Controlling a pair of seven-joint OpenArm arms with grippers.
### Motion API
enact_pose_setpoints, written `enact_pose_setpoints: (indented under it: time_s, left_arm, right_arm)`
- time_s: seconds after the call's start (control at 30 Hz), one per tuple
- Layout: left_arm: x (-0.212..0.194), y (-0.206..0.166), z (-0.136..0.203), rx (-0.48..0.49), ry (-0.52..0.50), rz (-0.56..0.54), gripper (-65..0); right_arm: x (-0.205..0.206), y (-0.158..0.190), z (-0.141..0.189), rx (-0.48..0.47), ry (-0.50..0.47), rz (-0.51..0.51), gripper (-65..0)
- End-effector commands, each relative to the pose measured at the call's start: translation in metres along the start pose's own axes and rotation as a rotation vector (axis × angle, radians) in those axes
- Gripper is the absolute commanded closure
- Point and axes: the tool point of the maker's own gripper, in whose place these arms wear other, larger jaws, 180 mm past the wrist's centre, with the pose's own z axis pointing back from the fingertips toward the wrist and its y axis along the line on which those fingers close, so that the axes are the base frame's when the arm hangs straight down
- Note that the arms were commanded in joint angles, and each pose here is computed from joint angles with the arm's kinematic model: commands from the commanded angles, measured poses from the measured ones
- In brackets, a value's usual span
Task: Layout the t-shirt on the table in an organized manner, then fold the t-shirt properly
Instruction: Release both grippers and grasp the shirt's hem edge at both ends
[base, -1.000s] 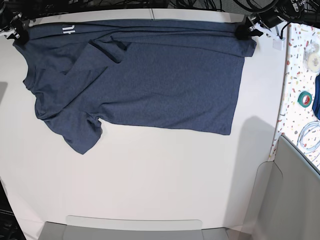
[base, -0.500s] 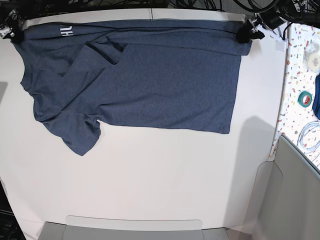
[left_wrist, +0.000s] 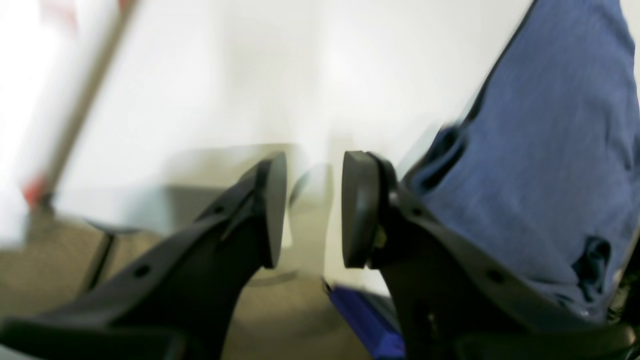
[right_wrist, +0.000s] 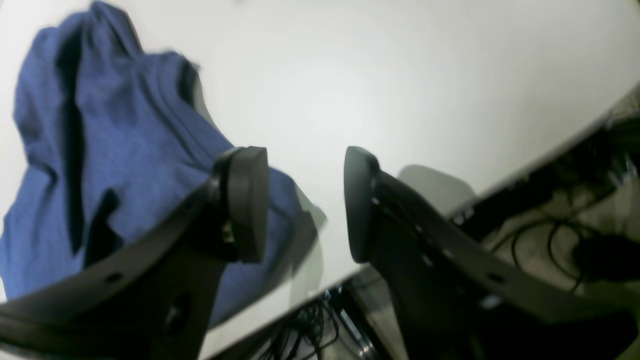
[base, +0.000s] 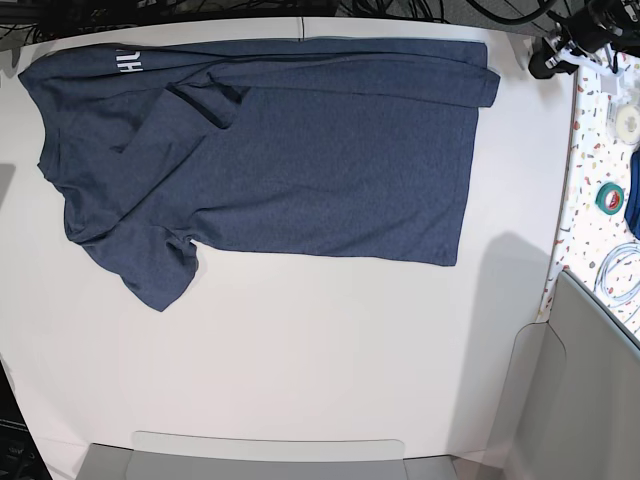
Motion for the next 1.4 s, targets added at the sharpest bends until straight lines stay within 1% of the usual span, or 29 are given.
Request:
enact_pose_setpoints:
  time_s: [0.0, 0.1, 0.2, 0.23, 0.3, 0.37, 0.43, 0.5, 0.57, 0.63, 0.7, 0.73, 0.8, 0.87, 0.97, 1.2, 1.3, 1.37]
  left_arm:
    - [0.015, -0.010, 0.009, -0.016, -0.045, -0.048, -19.2]
    - [0.023, -0.022, 0.012, -0.022, -0.070, -0.096, -19.2]
    - [0.036, -0.033, 0.008, -0.049, -0.099, -0.110, -19.2]
    - [0.039, -0.035, 0.007, -0.055, -0.105, -0.112, -19.2]
    - [0.041, -0.037, 0.006, -0.059, -0.111, -0.113, -19.2]
    - [0.041, -0.037, 0.006, -0.060, -0.110, -0.114, -19.2]
    - [0.042, -0.038, 0.006, -0.062, -0.113, -0.115, -19.2]
    - [0.046, -0.044, 0.003, -0.077, -0.121, -0.122, -19.2]
    - [0.047, -0.046, 0.001, -0.083, -0.122, -0.126, -19.2]
    - [0.047, -0.046, 0.001, -0.082, -0.122, -0.124, -19.2]
    - [0.048, -0.046, 0.002, -0.083, -0.127, -0.124, -19.2]
    - [0.049, -0.046, 0.002, -0.084, -0.131, -0.124, -19.2]
    - [0.054, -0.050, 0.000, -0.093, -0.144, -0.126, -19.2]
    - [0.057, -0.052, 0.000, -0.099, -0.149, -0.129, -19.2]
    - [0.058, -0.053, -0.001, -0.101, -0.151, -0.130, -19.2]
    - [0.058, -0.053, -0.001, -0.102, -0.151, -0.129, -19.2]
    - [0.059, -0.054, -0.001, -0.104, -0.154, -0.129, -19.2]
    - [0.063, -0.057, -0.002, -0.112, -0.162, -0.132, -19.2]
  right_arm:
    - [0.029, 0.010, 0.004, 0.023, -0.067, 0.039, -25.3]
    - [0.058, 0.029, -0.003, 0.067, -0.136, 0.064, -25.3]
    - [0.092, 0.053, -0.013, 0.117, -0.223, 0.077, -25.3]
    - [0.104, 0.065, -0.019, 0.133, -0.239, 0.094, -25.3]
    - [0.126, 0.093, -0.036, 0.149, -0.245, 0.158, -25.3]
    - [0.138, 0.122, -0.057, 0.158, -0.226, 0.226, -25.3]
    - [0.139, 0.150, -0.083, 0.188, -0.178, 0.267, -25.3]
    - [0.128, 0.172, -0.112, 0.237, -0.102, 0.264, -25.3]
    - [0.110, 0.187, -0.137, 0.284, -0.020, 0.253, -25.3]
    - [0.094, 0.192, -0.152, 0.308, 0.046, 0.265, -25.3]
    - [0.074, 0.195, -0.164, 0.327, 0.097, 0.253, -25.3]
    - [0.068, 0.194, -0.168, 0.329, 0.110, 0.243, -25.3]
    - [0.057, 0.192, -0.176, 0.309, 0.128, 0.258, -25.3]
    - [0.052, 0.189, -0.181, 0.280, 0.130, 0.293, -25.3]
    - [0.039, 0.177, -0.186, 0.242, 0.154, 0.310, -25.3]
    - [0.038, 0.169, -0.184, 0.226, 0.155, 0.311, -25.3]
    - [0.033, 0.172, -0.186, 0.232, 0.165, 0.311, -25.3]
    - [0.023, 0.178, -0.191, 0.251, 0.177, 0.298, -25.3]
